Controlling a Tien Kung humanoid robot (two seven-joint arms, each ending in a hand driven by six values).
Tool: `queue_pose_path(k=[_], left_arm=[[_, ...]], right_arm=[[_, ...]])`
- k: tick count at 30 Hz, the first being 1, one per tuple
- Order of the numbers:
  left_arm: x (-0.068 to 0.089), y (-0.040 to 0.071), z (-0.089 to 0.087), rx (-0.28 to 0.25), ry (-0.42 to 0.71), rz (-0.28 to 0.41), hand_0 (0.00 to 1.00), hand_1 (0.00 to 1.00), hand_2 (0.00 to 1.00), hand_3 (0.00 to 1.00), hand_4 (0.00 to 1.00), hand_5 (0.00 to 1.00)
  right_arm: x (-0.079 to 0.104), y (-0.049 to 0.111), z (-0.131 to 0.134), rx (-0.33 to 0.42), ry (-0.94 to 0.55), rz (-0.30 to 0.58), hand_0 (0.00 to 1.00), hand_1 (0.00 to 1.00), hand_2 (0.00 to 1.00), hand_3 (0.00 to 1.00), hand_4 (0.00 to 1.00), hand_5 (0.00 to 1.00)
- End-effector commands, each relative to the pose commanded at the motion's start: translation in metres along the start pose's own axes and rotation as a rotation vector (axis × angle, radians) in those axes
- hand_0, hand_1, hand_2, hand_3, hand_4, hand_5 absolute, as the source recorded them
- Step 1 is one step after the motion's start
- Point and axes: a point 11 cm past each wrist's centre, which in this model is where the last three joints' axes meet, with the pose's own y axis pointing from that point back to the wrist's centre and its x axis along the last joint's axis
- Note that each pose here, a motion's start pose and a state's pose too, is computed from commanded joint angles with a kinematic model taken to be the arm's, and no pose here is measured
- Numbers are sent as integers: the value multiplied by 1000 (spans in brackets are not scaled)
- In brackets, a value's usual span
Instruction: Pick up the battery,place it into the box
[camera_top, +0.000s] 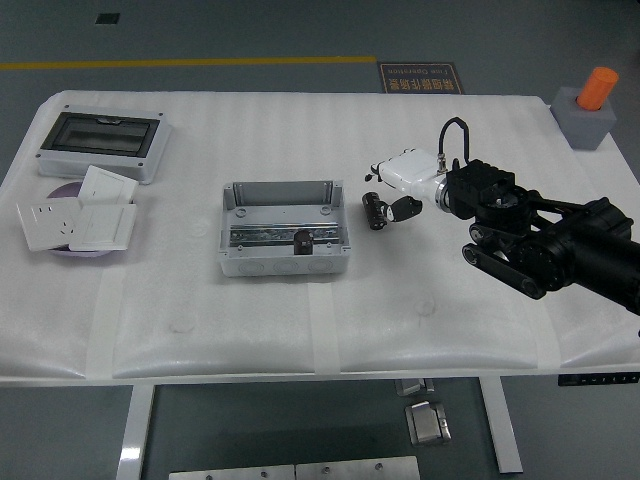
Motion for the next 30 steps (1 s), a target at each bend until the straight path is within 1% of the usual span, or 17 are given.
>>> queue_pose_path(k=[6, 7, 12, 13, 18, 19, 24, 30], left_arm=[[1, 0, 0, 5, -5, 2, 469, 584, 395, 517, 449, 290], [2, 0, 0, 6, -5, 3, 469, 584, 395, 517, 449, 289], [3, 0, 0, 6, -7, 5, 469, 584, 395, 517, 449, 289], [3, 0, 0, 5, -8, 5, 467, 584, 395, 517, 448, 290], [2, 0, -1, 6, -8, 3, 467, 584, 395, 517, 448, 290], [2, 0, -1, 7, -8, 3, 468, 585, 395, 517, 448, 290], [0, 0, -3, 9, -9, 0, 468, 585, 395, 517, 448, 290], [0, 0, 1, 0, -11, 0, 467, 585, 395, 517, 447, 291]], right_arm=[[-6, 0, 1, -8, 7, -69, 877, 704, 783, 801, 515, 277], [-5, 0, 1, -9, 9, -74, 878, 711, 794, 874, 621, 272], [-5, -1, 2, -14, 14, -89, 878, 711, 794, 874, 621, 272], [-6, -2, 2, -16, 14, -91, 935, 763, 868, 998, 869, 321], [-7, -2, 5, -26, 11, -95, 935, 763, 868, 998, 869, 321], [-7, -2, 6, -27, 9, -94, 937, 770, 878, 998, 913, 339], [-5, -1, 8, -28, -2, -80, 937, 770, 878, 998, 913, 339], [-6, -2, 9, -32, -7, -82, 938, 769, 878, 998, 916, 344]])
